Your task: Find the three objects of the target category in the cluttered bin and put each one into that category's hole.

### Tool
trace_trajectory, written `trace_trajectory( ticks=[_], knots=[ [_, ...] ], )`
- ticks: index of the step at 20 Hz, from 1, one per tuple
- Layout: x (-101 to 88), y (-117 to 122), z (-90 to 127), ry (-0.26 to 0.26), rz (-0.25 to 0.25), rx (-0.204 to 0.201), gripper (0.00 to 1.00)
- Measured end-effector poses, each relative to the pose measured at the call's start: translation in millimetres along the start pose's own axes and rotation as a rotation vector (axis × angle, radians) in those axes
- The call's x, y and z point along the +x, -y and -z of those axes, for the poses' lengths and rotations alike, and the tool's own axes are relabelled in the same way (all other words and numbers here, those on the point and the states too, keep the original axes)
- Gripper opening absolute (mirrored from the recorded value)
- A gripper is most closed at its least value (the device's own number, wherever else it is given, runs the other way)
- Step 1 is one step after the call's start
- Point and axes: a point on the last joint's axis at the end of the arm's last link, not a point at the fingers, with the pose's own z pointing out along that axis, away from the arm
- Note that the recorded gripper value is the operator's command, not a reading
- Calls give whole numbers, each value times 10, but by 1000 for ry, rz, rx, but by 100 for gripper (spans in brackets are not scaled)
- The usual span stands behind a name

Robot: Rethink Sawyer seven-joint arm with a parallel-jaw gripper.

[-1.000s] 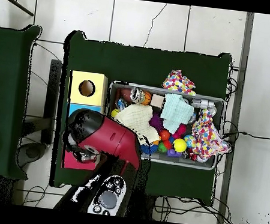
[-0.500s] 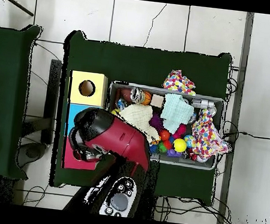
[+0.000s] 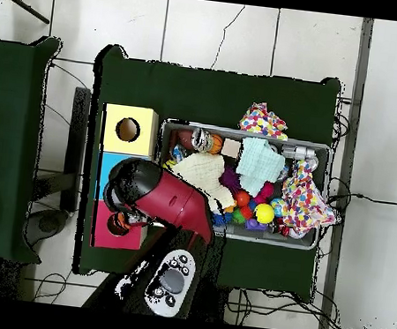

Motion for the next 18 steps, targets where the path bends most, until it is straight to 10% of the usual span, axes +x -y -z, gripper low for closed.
trace_trajectory(
  ticks=[18],
  knots=[
    [136,-54,-183,-5,12,5,0]
  ],
)
